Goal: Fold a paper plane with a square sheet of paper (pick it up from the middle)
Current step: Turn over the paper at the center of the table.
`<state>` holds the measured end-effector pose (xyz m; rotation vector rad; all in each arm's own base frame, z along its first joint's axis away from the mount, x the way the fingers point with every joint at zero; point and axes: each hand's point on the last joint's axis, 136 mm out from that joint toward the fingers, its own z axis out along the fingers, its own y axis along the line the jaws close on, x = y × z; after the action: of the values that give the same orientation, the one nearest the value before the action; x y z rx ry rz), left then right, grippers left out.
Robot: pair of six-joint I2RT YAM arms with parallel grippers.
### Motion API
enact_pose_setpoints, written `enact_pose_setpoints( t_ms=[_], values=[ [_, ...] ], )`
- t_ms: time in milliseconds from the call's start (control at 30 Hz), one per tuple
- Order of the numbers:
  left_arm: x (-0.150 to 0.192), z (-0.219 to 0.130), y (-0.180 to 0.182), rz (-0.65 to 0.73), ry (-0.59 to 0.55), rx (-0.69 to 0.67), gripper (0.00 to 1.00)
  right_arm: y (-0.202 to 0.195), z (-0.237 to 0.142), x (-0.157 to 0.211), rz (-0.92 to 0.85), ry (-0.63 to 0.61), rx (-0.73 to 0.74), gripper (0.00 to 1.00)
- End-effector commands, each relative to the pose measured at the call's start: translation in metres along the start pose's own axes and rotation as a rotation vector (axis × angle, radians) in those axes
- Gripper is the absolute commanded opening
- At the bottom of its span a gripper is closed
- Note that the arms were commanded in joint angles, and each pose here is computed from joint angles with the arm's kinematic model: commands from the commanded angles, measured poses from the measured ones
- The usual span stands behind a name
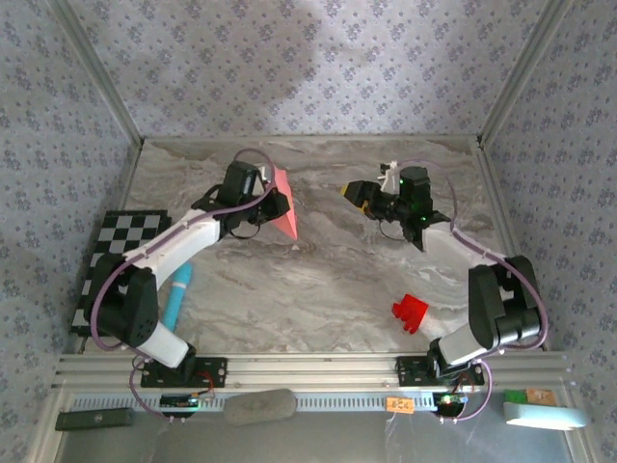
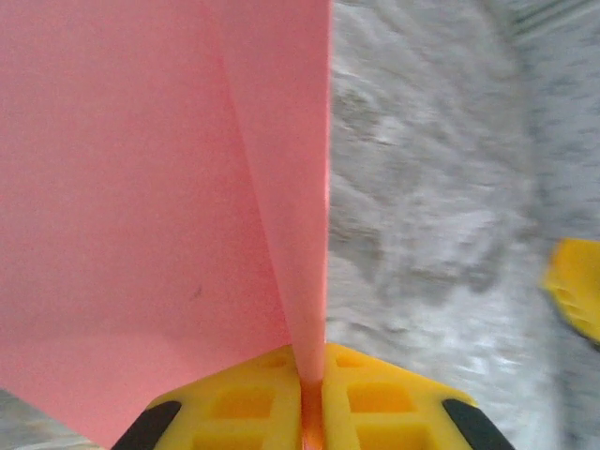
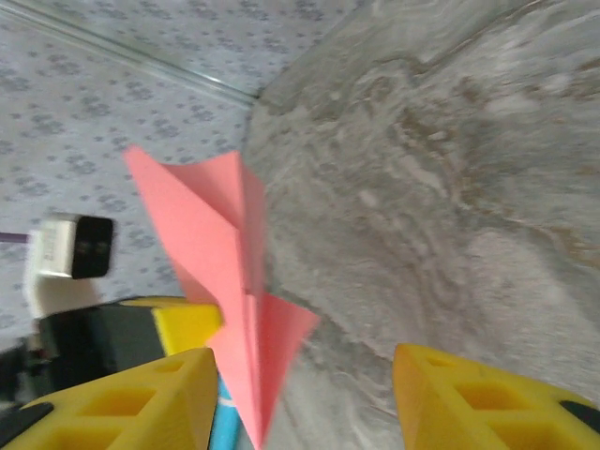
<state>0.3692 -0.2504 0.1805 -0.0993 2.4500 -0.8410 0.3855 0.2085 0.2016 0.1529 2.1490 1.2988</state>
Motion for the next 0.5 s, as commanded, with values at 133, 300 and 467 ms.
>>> enact_pose_setpoints(
  t_ms=[133,300,467],
  values=[
    [0.008,-0.011,0.079,0.347,0.129,-0.732,0.1,-0.044,-0.025,0.01,-0.068,-0.014,0.255,0.54],
    [0.005,0.003,0.084,0.592,0.176,-1.025,0.1,-0.055,-0.033,0.012,-0.054,-0.023,0.299,0.55],
    [0.019,0.034,0.087,0.654,0.226,-1.072,0.1,-0.069,-0.043,0.016,-0.029,-0.042,0.347,0.55]
  ],
)
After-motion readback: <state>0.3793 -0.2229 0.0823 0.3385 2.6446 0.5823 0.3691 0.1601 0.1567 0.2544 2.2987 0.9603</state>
